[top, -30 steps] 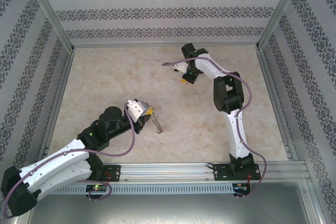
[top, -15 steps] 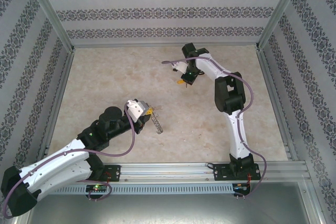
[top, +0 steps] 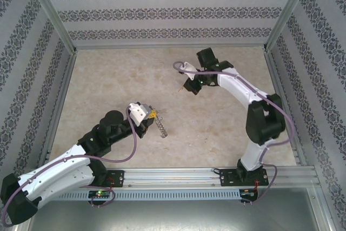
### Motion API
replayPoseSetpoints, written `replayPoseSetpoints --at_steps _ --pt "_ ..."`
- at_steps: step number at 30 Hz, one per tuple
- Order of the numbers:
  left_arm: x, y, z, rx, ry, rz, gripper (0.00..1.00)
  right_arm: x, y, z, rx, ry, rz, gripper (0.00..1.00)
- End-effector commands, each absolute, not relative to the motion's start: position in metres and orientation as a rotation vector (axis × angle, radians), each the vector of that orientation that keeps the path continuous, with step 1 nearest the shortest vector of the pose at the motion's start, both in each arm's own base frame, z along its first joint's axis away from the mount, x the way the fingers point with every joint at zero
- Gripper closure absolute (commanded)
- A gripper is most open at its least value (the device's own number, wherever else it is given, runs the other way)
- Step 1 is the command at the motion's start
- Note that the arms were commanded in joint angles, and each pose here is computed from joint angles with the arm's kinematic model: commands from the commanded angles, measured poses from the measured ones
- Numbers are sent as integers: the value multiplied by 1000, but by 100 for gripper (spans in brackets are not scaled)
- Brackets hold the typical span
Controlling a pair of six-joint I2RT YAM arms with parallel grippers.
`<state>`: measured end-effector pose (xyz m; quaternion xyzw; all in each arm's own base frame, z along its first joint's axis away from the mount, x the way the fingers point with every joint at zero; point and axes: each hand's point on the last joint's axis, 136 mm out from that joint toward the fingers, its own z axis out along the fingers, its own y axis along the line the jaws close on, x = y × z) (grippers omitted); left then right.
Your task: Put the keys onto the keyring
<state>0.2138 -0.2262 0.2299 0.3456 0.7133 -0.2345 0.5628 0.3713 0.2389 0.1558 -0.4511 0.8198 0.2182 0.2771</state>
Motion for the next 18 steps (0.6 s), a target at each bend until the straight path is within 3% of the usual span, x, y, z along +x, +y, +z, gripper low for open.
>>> replayPoseSetpoints --at_steps 1,18 --pt "212 -224 265 795 1605 -568 100 347 269 206 -1161 1958 827 100" --pt "159 -240 304 963 1327 -795 100 191 307 284 -1274 1487 997 100"
